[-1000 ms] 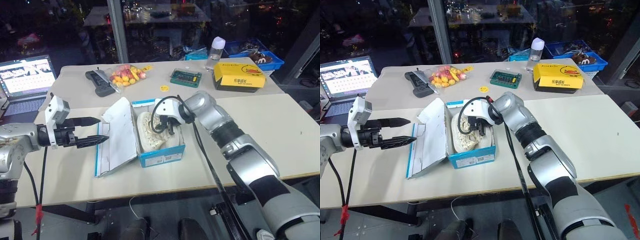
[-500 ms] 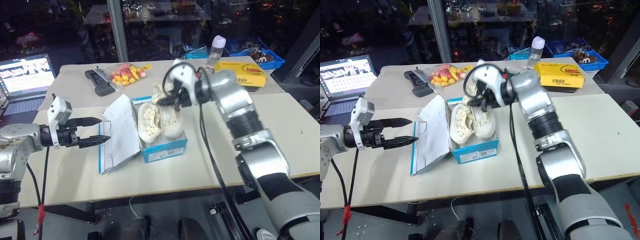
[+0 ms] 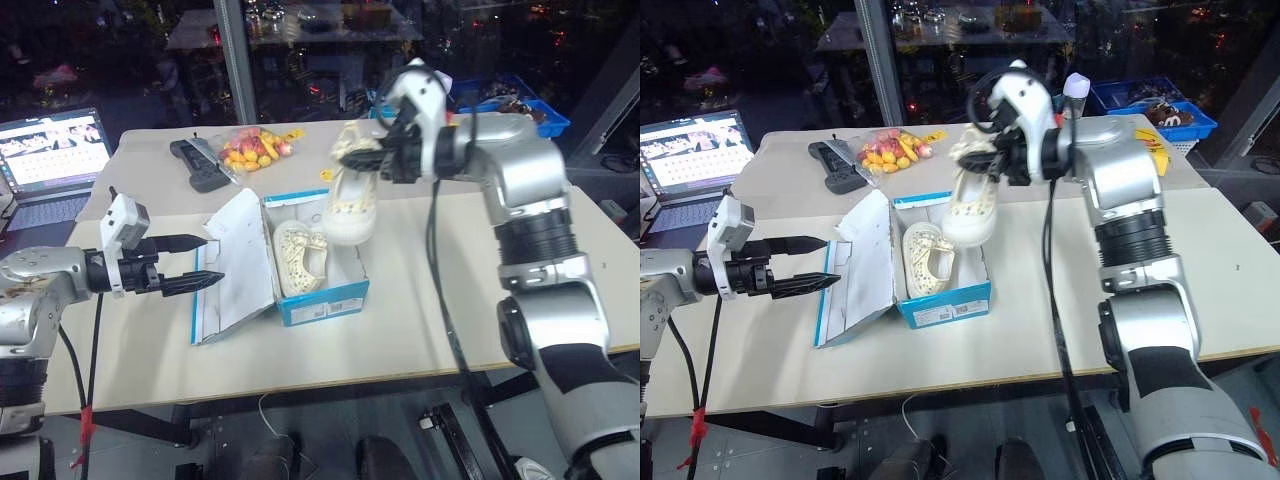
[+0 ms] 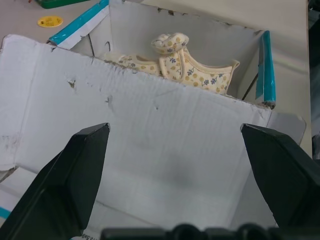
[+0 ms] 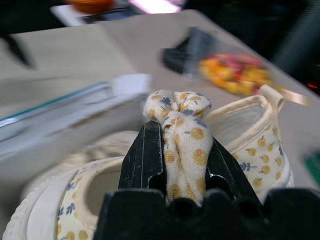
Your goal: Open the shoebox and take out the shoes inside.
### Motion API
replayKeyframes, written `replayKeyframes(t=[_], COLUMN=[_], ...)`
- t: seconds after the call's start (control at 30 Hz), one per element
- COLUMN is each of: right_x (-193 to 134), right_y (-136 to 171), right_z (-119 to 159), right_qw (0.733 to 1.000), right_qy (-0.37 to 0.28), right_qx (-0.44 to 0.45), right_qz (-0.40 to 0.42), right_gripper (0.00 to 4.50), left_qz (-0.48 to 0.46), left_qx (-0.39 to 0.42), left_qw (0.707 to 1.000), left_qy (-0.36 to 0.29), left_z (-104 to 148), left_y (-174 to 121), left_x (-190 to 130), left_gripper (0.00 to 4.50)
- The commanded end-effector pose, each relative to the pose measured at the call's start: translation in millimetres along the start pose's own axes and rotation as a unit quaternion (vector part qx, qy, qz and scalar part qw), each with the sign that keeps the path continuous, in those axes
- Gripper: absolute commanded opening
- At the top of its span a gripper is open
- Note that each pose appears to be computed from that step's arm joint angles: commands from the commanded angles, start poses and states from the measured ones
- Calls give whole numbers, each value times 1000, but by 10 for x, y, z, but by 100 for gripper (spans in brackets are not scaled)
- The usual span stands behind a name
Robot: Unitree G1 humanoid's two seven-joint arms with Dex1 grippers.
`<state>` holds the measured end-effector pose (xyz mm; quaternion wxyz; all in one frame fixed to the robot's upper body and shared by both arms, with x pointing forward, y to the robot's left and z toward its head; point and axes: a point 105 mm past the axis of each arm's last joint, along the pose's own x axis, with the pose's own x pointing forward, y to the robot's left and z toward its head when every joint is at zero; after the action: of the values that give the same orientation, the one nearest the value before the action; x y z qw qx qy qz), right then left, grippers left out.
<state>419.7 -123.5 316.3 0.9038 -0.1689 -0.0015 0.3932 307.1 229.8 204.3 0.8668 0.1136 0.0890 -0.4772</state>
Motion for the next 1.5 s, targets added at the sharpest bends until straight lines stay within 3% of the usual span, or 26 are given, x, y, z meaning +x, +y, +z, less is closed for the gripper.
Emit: replayKeyframes(t=[0.03,0.13,0.27,0.4,0.5,0.57,0.6,0.7,0.77,0.87,0.97,1.03,1.13,1.23,1.33,1.5], right_x=[-283,-397,-693,-805,-869,-888,-883,-835,-743,-625,-496,-309,-70,75,181,422], right_y=[-501,-747,-1020,-1003,-979,-991,-1001,-1073,-1042,-827,-482,-64,613,1095,1184,1164], right_z=[-139,-499,-1134,-1540,-1722,-1700,-1651,-1256,-831,-114,313,493,357,-63,-339,-469], right_qw=[990,971,908,865,852,856,862,886,911,949,971,983,982,963,955,954], right_qy=[-18,18,44,41,48,50,49,30,-13,-81,-136,-171,-141,-66,-20,4], right_qx=[44,82,199,282,294,271,253,169,122,41,-7,-4,-40,-73,-83,-89], right_qz=[-133,-223,-367,-412,-432,-437,-436,-431,-393,-302,-197,-69,117,251,284,285], right_gripper=[27,27,27,27,27,122,141,248,317,317,317,317,317,317,317,317], left_qz=[-1,-1,2,-1,0,-1,-2,-2,-3,-5,-5,-6,-9,-14,-22,-18], left_qx=[17,17,21,19,17,16,16,15,15,13,10,9,6,1,-3,-8], left_qw=[1000,1000,1000,1000,1000,1000,1000,1000,1000,1000,1000,1000,1000,1000,1000,1000], left_qy=[-10,-11,-13,-11,-10,-10,-9,-8,-8,-9,-7,-5,-10,-15,-11,-11], left_z=[84,80,94,87,86,95,98,97,98,97,68,42,58,69,39,14], left_y=[-12,-18,-10,-30,-30,-30,-30,-26,-28,-47,-59,-75,-90,-130,-199,-252], left_x=[3,3,18,27,24,22,21,17,21,26,25,37,61,78,79,61], left_gripper=[450,450,450,450,450,450,450,450,450,450,450,450,450,450,450,450])
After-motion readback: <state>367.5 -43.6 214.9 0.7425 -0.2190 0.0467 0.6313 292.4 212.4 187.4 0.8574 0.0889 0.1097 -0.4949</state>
